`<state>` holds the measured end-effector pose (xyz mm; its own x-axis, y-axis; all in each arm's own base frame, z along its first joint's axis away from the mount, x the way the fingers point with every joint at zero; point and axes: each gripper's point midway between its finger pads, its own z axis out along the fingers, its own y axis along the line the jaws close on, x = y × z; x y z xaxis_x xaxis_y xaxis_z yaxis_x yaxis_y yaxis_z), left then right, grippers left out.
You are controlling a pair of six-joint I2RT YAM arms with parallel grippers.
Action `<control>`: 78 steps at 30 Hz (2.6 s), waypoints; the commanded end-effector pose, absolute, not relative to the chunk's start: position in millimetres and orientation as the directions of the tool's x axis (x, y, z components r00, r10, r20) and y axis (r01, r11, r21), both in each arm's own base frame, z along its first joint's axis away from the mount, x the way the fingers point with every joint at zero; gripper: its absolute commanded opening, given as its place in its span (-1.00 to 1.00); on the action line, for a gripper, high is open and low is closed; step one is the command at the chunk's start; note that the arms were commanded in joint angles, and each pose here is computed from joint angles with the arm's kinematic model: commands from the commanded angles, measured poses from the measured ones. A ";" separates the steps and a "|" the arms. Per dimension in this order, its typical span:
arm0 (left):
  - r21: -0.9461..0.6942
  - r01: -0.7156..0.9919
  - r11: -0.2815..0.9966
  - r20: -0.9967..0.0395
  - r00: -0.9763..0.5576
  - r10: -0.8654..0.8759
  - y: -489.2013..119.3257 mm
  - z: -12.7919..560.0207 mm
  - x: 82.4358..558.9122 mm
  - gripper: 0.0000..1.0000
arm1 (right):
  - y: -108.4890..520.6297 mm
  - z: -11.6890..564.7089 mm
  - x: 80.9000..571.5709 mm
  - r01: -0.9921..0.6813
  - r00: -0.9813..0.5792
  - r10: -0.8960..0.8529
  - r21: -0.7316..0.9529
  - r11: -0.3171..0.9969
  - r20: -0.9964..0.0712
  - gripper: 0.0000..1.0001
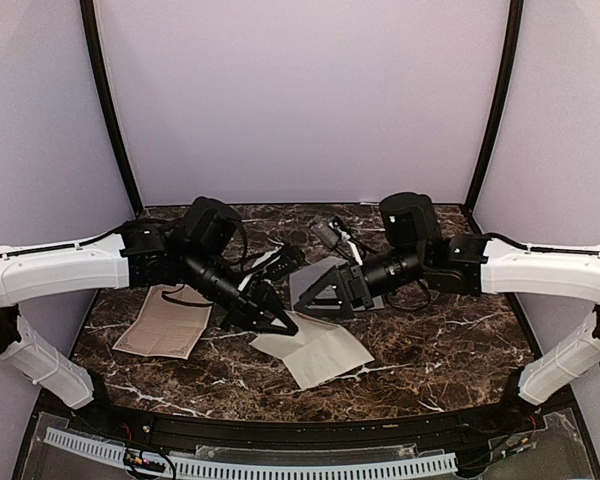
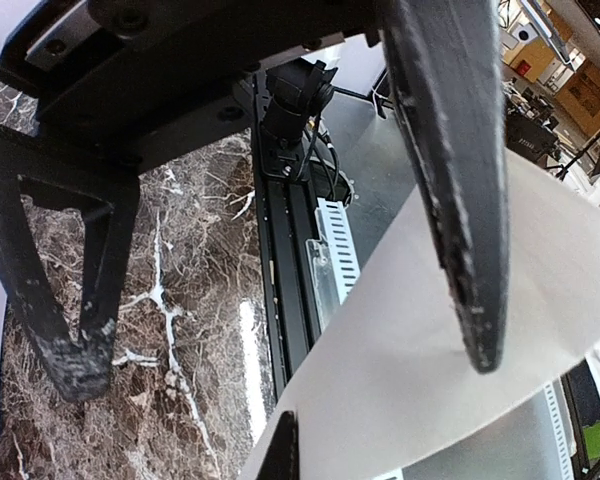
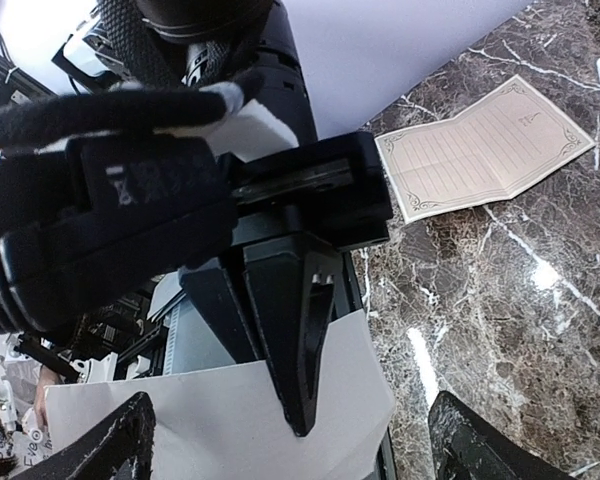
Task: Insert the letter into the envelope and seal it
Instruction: Fold the letter.
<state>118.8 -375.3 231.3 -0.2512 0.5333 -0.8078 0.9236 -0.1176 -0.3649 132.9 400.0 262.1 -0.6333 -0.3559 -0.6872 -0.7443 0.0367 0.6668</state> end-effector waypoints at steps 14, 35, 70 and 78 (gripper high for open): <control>-0.363 0.918 -0.162 -0.841 -0.248 0.481 -379.8 257.1 114.0 -1.00 | 408.0 236.1 107.6 -0.716 -0.653 -0.369 0.698 0.014 -0.662 0.76; -0.394 0.900 -0.188 -0.821 -0.252 0.512 -377.2 254.5 106.9 -1.00 | 403.6 219.3 89.4 -0.677 -0.646 -0.443 0.735 -0.045 -0.622 -0.25; -0.502 0.863 0.056 -0.862 -0.494 -0.114 -315.9 354.1 182.2 0.74 | 369.3 351.0 160.8 -0.891 -0.421 0.197 0.444 0.096 -0.886 -1.00; -0.518 0.854 -0.049 -0.854 -0.520 -0.032 -334.1 343.3 168.2 0.06 | 380.0 355.6 157.5 -0.900 -0.420 0.179 0.434 0.046 -0.890 -1.00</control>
